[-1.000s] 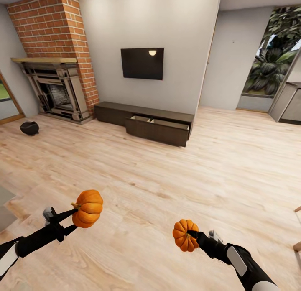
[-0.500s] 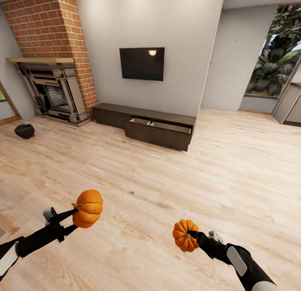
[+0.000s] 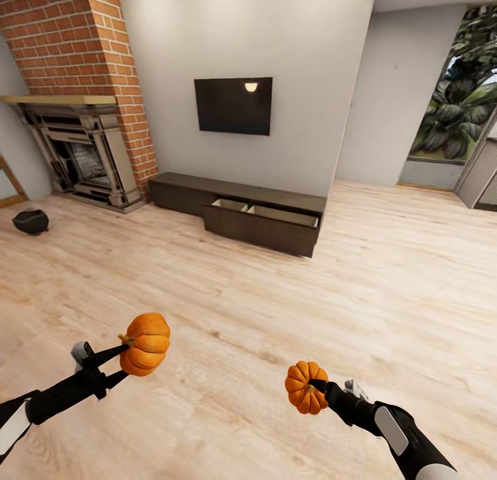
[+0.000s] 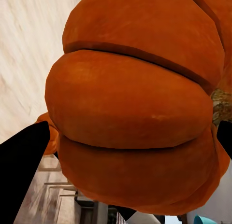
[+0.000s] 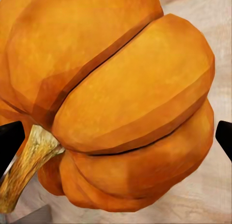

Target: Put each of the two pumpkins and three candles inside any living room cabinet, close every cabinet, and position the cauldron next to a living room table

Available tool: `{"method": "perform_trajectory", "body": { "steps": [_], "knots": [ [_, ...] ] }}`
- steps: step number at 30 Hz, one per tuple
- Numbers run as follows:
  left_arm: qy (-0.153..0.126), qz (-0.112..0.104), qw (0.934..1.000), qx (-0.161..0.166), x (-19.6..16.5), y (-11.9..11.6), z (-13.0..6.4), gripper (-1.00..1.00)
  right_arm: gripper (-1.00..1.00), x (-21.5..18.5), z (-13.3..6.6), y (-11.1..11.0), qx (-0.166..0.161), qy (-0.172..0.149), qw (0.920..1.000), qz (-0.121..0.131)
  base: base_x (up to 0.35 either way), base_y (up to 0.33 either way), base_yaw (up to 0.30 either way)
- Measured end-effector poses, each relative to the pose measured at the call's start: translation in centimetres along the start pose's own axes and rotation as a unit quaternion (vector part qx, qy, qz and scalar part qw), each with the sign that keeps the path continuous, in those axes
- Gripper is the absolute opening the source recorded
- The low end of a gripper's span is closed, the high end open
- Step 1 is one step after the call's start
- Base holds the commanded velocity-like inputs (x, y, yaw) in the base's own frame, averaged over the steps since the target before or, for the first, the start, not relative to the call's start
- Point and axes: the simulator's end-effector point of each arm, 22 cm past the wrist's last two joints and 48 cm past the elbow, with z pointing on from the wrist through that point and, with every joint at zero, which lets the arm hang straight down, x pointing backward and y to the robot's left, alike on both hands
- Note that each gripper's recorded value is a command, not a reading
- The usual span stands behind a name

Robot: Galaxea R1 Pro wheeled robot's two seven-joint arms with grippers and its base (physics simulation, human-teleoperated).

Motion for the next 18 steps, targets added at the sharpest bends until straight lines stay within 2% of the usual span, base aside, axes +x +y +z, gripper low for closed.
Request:
{"method": "perform_trajectory", "body": {
  "steps": [8,18],
  "knots": [
    [0.0,0.002,1.0,0.001,-0.04,-0.25,-0.04,-1.0,-1.0,-0.02,-0.04,0.27,-0.002,0.0,1.0,-0.002,0.342,0.0,-0.19],
    [0.001,0.002,1.0,0.001,0.06,-0.23,0.05,-1.0,-1.0,-0.03,-0.05,0.3,-0.002,-0.001,1.0,-0.002,0.342,0.0,-0.02]
  ]
}}
